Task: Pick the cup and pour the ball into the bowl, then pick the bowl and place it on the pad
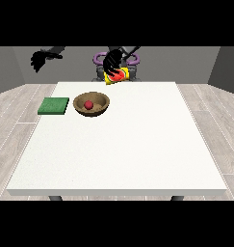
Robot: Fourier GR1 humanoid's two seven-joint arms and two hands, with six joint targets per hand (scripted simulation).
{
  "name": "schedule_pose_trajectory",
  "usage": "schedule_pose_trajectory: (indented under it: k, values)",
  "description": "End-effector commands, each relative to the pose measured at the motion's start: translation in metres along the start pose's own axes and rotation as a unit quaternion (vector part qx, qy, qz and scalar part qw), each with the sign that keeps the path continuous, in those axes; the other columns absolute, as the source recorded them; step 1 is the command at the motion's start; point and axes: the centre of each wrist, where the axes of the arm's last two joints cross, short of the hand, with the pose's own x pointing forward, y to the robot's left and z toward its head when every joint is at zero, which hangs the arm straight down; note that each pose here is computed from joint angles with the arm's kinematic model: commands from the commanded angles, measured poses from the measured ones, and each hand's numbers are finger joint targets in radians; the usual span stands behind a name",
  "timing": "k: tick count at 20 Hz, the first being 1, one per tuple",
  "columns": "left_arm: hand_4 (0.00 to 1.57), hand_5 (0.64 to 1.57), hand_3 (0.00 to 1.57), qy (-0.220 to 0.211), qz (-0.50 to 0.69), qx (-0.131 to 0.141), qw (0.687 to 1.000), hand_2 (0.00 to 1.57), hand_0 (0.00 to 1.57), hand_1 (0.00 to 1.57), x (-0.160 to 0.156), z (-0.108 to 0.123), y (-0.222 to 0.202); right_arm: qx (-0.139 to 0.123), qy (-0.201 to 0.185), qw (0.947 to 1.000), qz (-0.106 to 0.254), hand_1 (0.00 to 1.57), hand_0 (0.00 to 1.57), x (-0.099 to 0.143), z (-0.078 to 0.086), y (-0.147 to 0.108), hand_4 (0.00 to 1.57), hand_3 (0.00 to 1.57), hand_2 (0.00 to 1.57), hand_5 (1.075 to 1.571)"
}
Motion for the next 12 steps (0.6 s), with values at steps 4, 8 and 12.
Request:
schedule_pose_trajectory:
  k: [4,8,12]
  values:
    - [1.57,1.19,1.57,0.206,0.375,0.013,0.904,1.57,1.3,1.3,-0.029,0.005,-0.005,-0.037,0.003,0.9993,-0.006,0.0,0.0,-0.005,0.015,-0.012,0.0,0.0,0.0,1.569]
    - [1.39,1.3,0.94,0.272,0.547,0.05,0.79,1.26,1.02,1.02,-0.032,0.019,-0.017,-0.065,0.004,0.9979,-0.008,0.0,0.0,-0.005,0.011,-0.006,0.22,0.0,0.0,1.565]
    - [0.42,1.561,0.0,0.344,0.692,0.073,0.631,0.0,0.0,0.0,-0.033,0.042,-0.032,-0.033,-0.036,0.9983,-0.03,0.0,0.0,-0.001,-0.019,0.027,0.35,0.0,0.0,1.567]
